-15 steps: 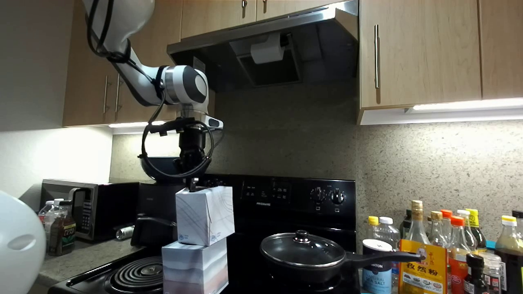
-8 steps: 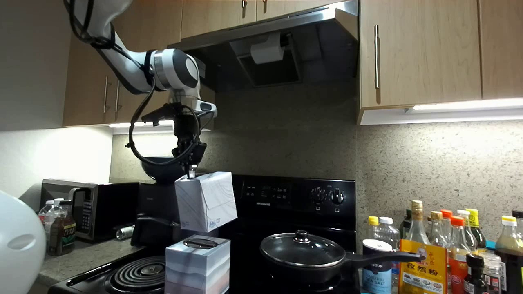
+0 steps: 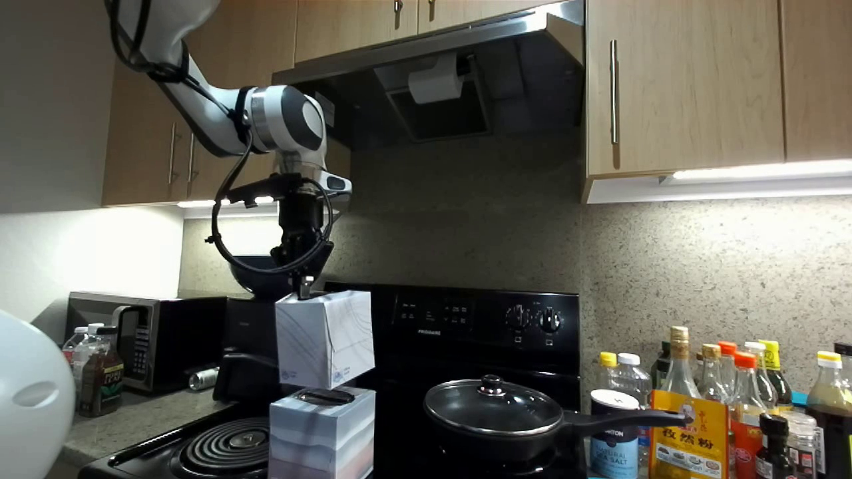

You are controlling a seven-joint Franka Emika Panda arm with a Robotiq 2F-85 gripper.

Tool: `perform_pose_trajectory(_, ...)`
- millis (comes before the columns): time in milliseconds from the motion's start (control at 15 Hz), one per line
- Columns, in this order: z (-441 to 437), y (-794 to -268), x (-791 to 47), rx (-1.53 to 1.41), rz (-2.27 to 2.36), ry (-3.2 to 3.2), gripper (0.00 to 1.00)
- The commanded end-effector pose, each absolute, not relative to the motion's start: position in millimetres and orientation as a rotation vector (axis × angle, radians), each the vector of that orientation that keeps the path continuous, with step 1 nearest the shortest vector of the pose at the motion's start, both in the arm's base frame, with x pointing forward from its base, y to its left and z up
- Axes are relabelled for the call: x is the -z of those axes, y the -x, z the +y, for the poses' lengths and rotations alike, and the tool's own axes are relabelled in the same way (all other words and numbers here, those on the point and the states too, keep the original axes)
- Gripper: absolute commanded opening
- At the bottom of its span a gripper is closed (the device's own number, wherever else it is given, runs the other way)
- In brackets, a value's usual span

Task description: Pick up one box from the stove and put it on top the other box on the stove.

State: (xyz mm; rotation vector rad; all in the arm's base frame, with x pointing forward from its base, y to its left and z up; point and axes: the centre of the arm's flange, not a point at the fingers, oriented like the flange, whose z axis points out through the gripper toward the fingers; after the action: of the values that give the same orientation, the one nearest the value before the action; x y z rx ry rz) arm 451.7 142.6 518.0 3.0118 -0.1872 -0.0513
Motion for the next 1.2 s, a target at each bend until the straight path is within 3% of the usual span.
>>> perform_pose_trajectory(0,136,-450,-503,0.111,-0.087,-3.076,0.08)
perform_pose_trajectory(333,133,-451,-494,0.175,-0.089,-3.081,0.08)
perform_pose_trajectory(400,133,-451,-493,0.176,-0.091,-3.069,0.23)
perform_pose_trajectory(467,133,-451,-493,0.173,-0.093,-3.066,0.1)
perform_pose_trajectory(600,132,-452,-493,0.173,-0.107,-3.063,0.08)
perform_pose_trajectory(667,132,-452,-493,0.172,-0.113,-3.06,0.36)
perform_pose_trajectory(800,131,-453,-494,0.173,-0.12,-3.06,0.36)
perform_pose_trajectory(1133,132,-454,-500,0.152,-0.128,-3.038,0.67)
